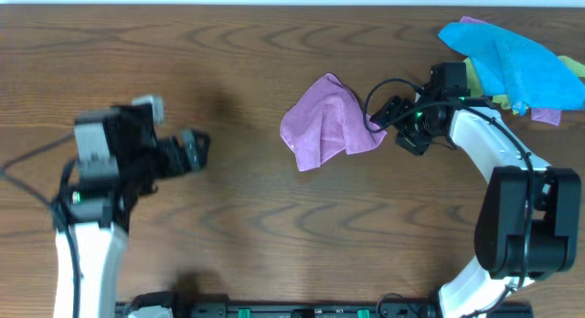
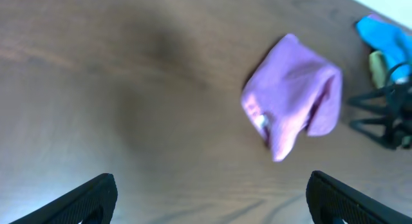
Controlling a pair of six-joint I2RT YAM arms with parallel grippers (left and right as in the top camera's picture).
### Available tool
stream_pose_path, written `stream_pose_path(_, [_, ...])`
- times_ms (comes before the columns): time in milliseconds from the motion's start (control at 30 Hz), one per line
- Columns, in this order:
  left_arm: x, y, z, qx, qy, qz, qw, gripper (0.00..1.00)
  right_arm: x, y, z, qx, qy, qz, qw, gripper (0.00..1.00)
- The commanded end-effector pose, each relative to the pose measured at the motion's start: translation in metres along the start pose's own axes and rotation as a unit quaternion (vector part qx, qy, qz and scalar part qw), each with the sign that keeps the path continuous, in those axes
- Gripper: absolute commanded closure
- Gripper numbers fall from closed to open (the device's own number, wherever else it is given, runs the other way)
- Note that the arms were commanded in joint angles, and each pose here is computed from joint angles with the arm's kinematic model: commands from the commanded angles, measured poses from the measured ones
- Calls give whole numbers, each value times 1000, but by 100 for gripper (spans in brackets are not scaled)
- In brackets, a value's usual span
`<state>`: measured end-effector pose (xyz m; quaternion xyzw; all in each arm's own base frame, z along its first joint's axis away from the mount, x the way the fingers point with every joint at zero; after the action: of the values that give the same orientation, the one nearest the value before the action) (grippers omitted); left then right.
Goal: Fold the cloth
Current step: 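Move the left gripper toward the purple cloth's left side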
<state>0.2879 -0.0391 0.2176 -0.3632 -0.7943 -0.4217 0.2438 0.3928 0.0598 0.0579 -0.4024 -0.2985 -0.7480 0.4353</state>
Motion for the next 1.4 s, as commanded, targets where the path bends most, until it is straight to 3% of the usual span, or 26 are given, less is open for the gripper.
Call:
stream_pose_path(0, [-5,22,-23,-16,-47,15,999,5,-11,-2,-13,-25,-9,13,1000,17])
stream_pose_path(200, [-13,39,-45,-26,-105,23,994,5,-23,2,-17,-35,-1,16,999,17])
stream_pose_path(467, [-25,56,-77,-76,-146,-16,986,5,-35,5,-20,-49,4,16,999,18])
stream_pose_path(967, [-90,29,-79,31,-114,68,991,5,-43,0,-21,-75,14,34,997,21])
stream_pose_path(1233, [-100,26,-91,48,-128,74,988,5,-49,-13,-31,-93,4,49,994,31])
stream_pose_path(1367, [-101,23,-95,91,-126,84,984,5,-58,-28,-43,-109,-1,57,992,37])
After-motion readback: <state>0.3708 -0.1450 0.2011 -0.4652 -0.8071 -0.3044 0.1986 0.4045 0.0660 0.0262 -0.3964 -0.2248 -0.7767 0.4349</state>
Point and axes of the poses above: each gripper's point midway between its finger pads, its own x axis back along the fingers, its own z axis along the line the jaws close on, y = z × x, the point moved 2 cm from there along x, back along the fingers, and after that the axes turned 7 degrees about x, right-handed, at the moved point
